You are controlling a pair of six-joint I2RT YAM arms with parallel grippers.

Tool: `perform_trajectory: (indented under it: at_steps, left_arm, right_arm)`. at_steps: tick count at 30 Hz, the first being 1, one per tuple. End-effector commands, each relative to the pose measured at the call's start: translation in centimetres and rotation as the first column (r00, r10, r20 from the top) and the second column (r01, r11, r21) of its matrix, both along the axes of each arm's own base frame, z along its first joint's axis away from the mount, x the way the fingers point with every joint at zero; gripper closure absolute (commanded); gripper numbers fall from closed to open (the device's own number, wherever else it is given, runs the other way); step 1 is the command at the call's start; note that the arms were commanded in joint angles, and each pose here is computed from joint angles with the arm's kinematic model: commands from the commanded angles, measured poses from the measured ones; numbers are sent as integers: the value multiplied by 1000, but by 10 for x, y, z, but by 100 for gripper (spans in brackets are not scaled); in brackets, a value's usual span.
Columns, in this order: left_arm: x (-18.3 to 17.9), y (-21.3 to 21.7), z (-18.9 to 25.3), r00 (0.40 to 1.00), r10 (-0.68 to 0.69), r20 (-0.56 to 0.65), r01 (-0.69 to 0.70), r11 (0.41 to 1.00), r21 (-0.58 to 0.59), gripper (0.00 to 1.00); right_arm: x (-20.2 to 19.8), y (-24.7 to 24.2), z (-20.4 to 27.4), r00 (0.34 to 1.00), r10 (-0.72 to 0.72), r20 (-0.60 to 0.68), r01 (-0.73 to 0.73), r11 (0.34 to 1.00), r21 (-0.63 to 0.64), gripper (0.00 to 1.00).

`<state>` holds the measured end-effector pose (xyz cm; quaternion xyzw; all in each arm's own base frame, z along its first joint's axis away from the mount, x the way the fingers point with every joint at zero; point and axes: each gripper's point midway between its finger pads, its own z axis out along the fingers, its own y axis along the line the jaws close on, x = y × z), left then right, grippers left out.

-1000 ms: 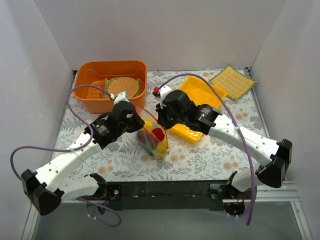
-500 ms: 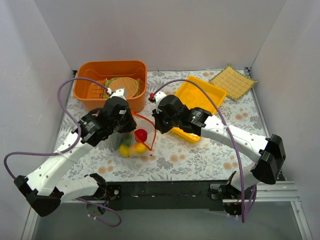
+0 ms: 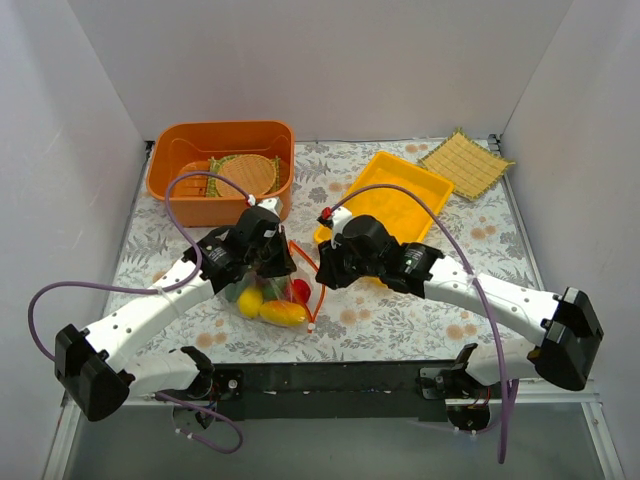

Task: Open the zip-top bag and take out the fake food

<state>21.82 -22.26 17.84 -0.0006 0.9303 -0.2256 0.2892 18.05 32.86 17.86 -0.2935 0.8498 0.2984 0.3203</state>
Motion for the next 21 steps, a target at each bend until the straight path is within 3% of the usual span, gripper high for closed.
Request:
perform_trajectory:
  at_steps: [1,21]
  left_arm:
    - [3,-16,13,998,-39,39,42,996,-76,100]
    - [-18,-35,-21,998,-55,4,55,985,-163,100]
  right_arm:
    - [-5,29,-2,999,43,-33,-38,991,131,65]
    - [10,58,-97,977,-49,-209,80,986,145,34]
